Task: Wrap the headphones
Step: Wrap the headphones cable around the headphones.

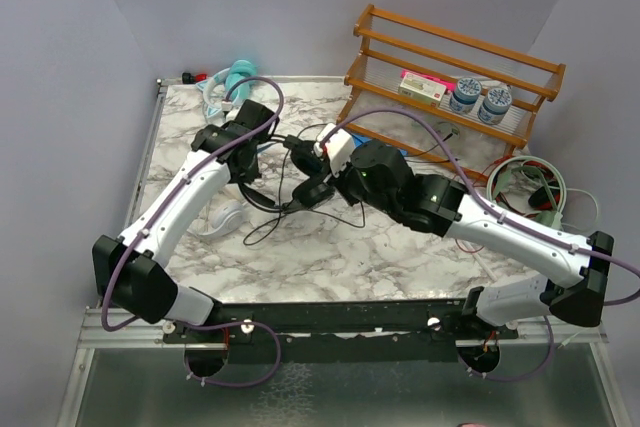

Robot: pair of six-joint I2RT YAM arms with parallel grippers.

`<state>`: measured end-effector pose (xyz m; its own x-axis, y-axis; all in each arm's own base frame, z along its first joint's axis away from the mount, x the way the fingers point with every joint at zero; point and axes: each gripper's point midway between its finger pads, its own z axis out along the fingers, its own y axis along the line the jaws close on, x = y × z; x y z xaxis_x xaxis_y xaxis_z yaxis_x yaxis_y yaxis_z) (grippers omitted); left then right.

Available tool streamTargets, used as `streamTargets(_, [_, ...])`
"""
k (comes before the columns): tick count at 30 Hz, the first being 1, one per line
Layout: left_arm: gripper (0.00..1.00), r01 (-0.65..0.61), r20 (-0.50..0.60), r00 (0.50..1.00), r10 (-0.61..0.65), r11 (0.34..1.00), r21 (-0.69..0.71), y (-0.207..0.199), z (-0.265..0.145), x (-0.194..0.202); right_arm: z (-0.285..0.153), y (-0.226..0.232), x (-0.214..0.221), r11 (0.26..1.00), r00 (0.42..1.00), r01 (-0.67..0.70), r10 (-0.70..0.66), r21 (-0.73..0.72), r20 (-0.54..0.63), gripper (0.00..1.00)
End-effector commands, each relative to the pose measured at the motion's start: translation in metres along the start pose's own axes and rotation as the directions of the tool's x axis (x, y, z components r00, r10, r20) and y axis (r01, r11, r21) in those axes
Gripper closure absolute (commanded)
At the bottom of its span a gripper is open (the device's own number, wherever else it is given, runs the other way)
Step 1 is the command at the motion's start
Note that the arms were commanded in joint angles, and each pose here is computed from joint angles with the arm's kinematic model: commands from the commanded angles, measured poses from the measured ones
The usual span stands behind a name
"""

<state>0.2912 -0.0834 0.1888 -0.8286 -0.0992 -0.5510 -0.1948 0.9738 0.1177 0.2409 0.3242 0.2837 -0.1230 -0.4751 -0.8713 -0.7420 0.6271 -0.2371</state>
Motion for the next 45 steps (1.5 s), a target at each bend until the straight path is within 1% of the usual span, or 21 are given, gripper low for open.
streamTargets(1, [1.0,-0.133,0.085,0.988,0.127,0.989,0.059,0.001,-0.015,-0.009,0.001,-0.033,0.002,0.982,0.997,0.067,-0.061,0.176,-0.04,0.9])
streamTargets(4, [1.0,-0.165,0.113,0.982,0.152,0.98,0.115,-0.008,-0.025,-0.006,0.008,-0.043,-0.004,0.98,0.999,0.035,-0.033,0.198,-0.011,0.9])
streamTargets(6, [1.0,-0.176,0.115,0.981,0.157,0.969,0.174,-0.016,-0.031,-0.003,0.012,-0.044,-0.012,0.987,1.0,-0.007,0.002,0.161,0.028,0.9])
streamTargets(9, [1.0,-0.195,0.114,0.978,0.172,0.952,0.238,-0.025,-0.037,0.005,0.015,-0.056,-0.02,0.984,0.998,-0.037,0.027,0.173,0.062,0.9])
streamTargets(12, [1.0,-0.22,0.111,0.974,0.198,0.945,0.243,-0.026,-0.038,0.012,0.02,-0.072,-0.02,0.973,0.999,-0.021,0.011,0.231,0.041,0.9])
streamTargets(15, [1.0,-0.229,0.108,0.972,0.208,0.942,0.244,-0.024,-0.038,0.017,0.026,-0.092,-0.011,0.95,1.0,0.002,0.003,0.312,-0.016,0.9])
streamTargets(18, [1.0,-0.237,0.108,0.971,0.215,0.931,0.277,-0.028,-0.043,0.02,0.029,-0.111,-0.003,0.94,0.998,-0.034,0.048,0.341,-0.034,0.89])
streamTargets(22, [1.0,-0.261,0.108,0.965,0.238,0.899,0.351,-0.041,-0.051,0.027,0.03,-0.128,-0.004,0.941,0.995,-0.102,0.103,0.324,0.015,0.78])
streamTargets(23, [1.0,-0.265,0.107,0.964,0.242,0.889,0.374,-0.045,-0.054,0.028,0.032,-0.13,-0.005,0.941,0.993,-0.115,0.112,0.318,0.027,0.77])
streamTargets(27, [1.0,-0.281,0.122,0.96,0.254,0.833,0.476,-0.06,-0.071,0.031,0.045,-0.13,0.0,0.951,0.985,-0.174,0.167,0.256,0.051,0.77])
streamTargets(29, [1.0,-0.284,0.135,0.959,0.25,0.814,0.506,-0.063,-0.08,0.029,0.052,-0.128,0.007,0.953,0.981,-0.194,0.188,0.234,0.049,0.82])
streamTargets(31, [1.0,-0.291,0.144,0.956,0.254,0.778,0.556,-0.068,-0.09,0.032,0.058,-0.13,0.016,0.947,0.974,-0.227,0.219,0.228,0.058,0.85])
streamTargets(35, [1.0,-0.293,0.159,0.955,0.251,0.713,0.637,-0.076,-0.109,0.036,0.066,-0.139,0.032,0.934,0.951,-0.308,0.298,0.182,0.081,0.85])
streamTargets(39, [1.0,-0.272,0.176,0.962,0.21,0.664,0.696,-0.083,-0.131,0.032,0.077,-0.129,0.045,0.925,0.934,-0.356,0.348,0.13,0.08,0.87])
streamTargets(41, [1.0,-0.26,0.179,0.965,0.192,0.611,0.748,-0.091,-0.146,0.03,0.081,-0.113,0.049,0.928,0.927,-0.368,0.363,0.051,0.09,0.88])
streamTargets(42, [1.0,-0.259,0.183,0.965,0.187,0.574,0.777,-0.096,-0.154,0.029,0.083,-0.104,0.052,0.928,0.924,-0.372,0.37,0.011,0.095,0.88])
streamTargets(43, [1.0,-0.255,0.189,0.966,0.176,0.536,0.805,-0.102,-0.162,0.028,0.083,-0.093,0.048,0.929,0.92,-0.365,0.37,-0.059,0.127,0.89])
streamTargets(44, [1.0,-0.25,0.188,0.967,0.173,0.485,0.838,-0.108,-0.171,0.029,0.082,-0.086,0.051,0.927,0.916,-0.363,0.373,-0.092,0.147,0.9])
streamTargets(45, [1.0,-0.242,0.185,0.968,0.166,0.448,0.861,-0.113,-0.178,0.029,0.08,-0.077,0.051,0.923,0.908,-0.36,0.38,-0.138,0.174,0.9])
